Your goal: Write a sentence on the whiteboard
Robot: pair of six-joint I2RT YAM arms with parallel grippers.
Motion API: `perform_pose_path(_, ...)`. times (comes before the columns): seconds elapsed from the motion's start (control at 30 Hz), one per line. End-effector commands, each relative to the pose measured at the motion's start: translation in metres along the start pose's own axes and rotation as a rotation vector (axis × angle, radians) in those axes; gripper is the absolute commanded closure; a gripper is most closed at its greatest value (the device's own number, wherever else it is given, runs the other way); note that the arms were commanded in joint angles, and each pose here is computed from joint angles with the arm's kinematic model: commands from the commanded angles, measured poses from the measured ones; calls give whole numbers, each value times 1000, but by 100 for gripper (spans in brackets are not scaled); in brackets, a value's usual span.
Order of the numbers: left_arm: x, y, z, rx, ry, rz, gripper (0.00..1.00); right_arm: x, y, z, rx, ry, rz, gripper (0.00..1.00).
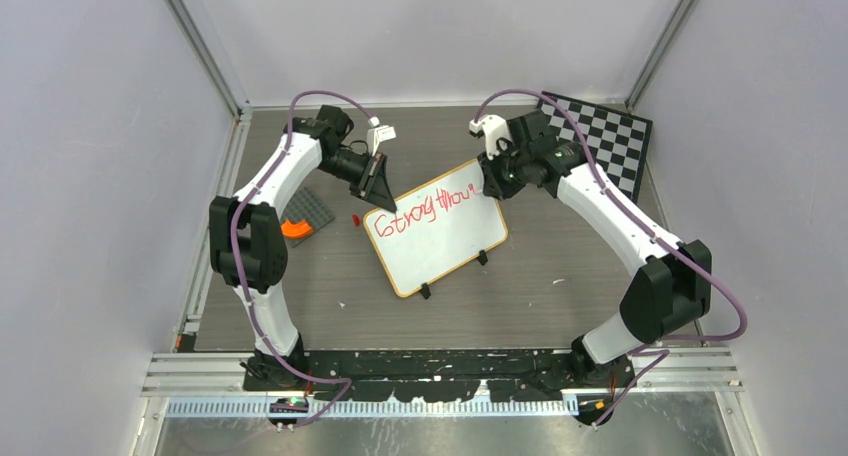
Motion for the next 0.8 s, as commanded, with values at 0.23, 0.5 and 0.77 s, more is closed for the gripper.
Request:
perform_pose_path(0.23, 5, -2, -11, 45, 7, 38, 100, 23, 2, -8, -10, 30, 52, 100)
perform_pose_path(0.5, 4, -1, -10, 44, 8, 38, 100, 32, 16, 20, -72, 40, 81, 100)
perform_pose_path(0.77, 3, 0, -9, 42, 4, 39, 100, 7, 25, 26, -105, 42, 4, 100)
Point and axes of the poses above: each gripper's point midway between its finger pads, its own y axis back along the fingers, its own x axis along the line the jaws close on, z = x × y, the point moved 2 cm from there along y, back along the fingers, and after that the axes turned 8 degrees about -y, right-handed, at the moved point
